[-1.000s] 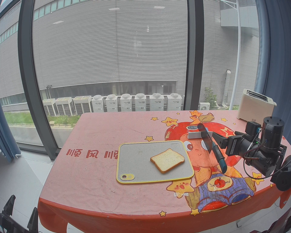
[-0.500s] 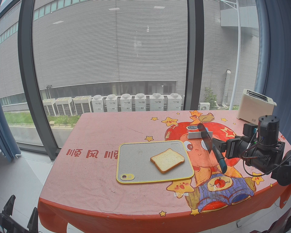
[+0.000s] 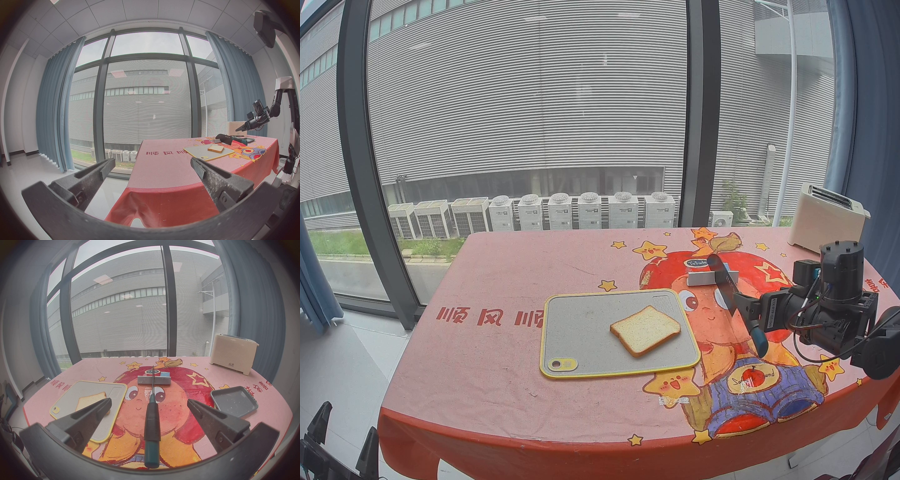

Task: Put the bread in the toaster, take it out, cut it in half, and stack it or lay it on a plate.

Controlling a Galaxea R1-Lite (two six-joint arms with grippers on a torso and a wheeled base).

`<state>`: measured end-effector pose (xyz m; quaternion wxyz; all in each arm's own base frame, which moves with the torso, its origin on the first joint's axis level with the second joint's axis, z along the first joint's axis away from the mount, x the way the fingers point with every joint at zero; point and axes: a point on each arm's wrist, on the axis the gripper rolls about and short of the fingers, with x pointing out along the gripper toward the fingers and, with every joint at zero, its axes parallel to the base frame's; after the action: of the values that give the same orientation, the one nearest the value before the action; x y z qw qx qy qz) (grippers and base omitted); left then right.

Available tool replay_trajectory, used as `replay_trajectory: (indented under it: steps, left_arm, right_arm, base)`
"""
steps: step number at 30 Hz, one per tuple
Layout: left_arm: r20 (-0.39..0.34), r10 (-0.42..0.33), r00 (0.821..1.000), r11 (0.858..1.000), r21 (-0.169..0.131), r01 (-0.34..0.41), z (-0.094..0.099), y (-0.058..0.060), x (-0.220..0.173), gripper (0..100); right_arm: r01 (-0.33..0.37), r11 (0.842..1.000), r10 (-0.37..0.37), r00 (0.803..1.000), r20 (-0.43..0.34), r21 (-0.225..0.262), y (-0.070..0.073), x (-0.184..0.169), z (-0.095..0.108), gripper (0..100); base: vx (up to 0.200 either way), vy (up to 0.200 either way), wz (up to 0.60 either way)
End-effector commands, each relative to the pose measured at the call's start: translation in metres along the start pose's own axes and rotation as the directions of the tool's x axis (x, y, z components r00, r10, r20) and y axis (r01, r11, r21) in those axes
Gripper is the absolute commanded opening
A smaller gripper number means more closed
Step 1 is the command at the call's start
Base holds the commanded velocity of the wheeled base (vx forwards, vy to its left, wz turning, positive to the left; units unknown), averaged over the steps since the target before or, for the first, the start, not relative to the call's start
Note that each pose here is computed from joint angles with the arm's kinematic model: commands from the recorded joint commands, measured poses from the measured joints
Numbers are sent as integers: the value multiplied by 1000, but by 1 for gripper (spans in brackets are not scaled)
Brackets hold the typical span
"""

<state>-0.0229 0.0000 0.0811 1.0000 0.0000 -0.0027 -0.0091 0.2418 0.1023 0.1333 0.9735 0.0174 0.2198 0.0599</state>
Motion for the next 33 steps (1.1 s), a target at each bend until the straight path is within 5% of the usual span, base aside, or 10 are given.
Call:
replay_trajectory:
  steps: [1, 33]
  left_arm:
    - [-1, 0, 1000, 1000, 0, 0, -5, 0, 0, 100]
    - [-1, 0, 1000, 1000, 0, 0, -5, 0, 0, 100]
  right_arm:
    - [5, 1000, -5, 1000, -26, -8, 1, 9, -4, 100]
    - [-22, 999, 18, 995, -102, -37, -9, 36, -16, 100]
  base:
    - [0, 0, 0]
    - [0, 0, 0]
